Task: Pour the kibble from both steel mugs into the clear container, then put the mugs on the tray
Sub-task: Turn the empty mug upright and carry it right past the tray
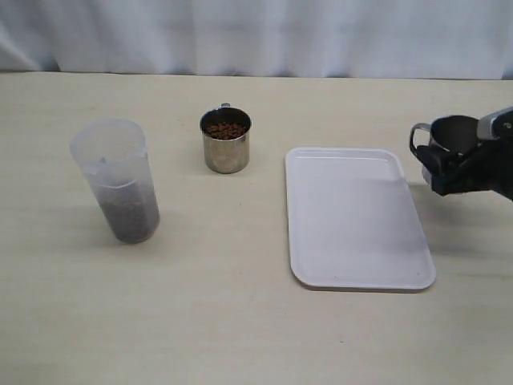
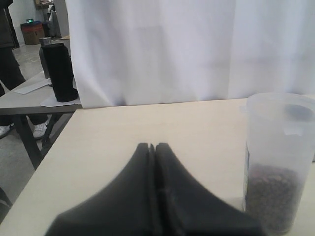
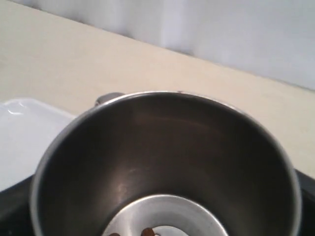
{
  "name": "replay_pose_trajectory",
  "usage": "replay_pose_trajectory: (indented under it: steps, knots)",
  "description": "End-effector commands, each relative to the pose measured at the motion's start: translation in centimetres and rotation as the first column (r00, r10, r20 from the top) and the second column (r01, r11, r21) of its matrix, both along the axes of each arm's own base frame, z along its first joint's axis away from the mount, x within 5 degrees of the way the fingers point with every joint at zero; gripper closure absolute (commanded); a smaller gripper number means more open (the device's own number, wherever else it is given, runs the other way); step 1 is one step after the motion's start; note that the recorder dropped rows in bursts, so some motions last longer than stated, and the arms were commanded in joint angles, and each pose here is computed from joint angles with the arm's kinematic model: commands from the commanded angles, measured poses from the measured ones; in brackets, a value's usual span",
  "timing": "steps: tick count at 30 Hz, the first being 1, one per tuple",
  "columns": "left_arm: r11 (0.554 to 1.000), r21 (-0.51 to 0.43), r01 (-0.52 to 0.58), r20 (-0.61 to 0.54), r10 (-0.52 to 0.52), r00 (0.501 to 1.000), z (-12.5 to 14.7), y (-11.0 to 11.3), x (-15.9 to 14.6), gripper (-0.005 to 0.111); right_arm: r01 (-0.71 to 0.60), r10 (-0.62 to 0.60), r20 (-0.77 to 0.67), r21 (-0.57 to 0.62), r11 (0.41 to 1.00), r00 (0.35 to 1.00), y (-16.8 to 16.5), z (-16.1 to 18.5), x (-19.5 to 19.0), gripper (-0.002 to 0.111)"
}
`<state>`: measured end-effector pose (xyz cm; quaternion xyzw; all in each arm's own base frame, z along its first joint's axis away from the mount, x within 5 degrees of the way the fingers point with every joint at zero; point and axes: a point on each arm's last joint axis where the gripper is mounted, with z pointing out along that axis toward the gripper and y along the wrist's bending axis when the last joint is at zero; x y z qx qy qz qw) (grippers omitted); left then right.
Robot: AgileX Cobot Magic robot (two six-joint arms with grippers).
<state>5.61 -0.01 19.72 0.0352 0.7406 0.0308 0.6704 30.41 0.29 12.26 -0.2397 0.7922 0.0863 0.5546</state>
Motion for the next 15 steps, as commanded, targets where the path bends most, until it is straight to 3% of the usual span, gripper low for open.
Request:
replay_pose_trajectory:
  steps: [1,10,15]
  knots:
    - [1.0,-0.005,0.001,0.009,-0.001,1.0,0.0,0.0,0.0,0.107,0.02,-0.019,-0.018,0.06,0.998,1.0,-1.0,-2.4,0.0,0.104]
    - [1.0,-0.005,0.001,0.005,-0.001,1.0,0.0,0.0,0.0,0.107,0.015,-0.011,-0.084,0.044,0.999,0.996,-1.2,-6.1,0.6,0.104]
    - [1.0,-0.005,0.001,0.005,-0.001,1.0,0.0,0.0,0.0,0.107,-0.18,0.183,-0.1,0.039,0.983,0.978,-0.1,-8.2,0.9,0.104]
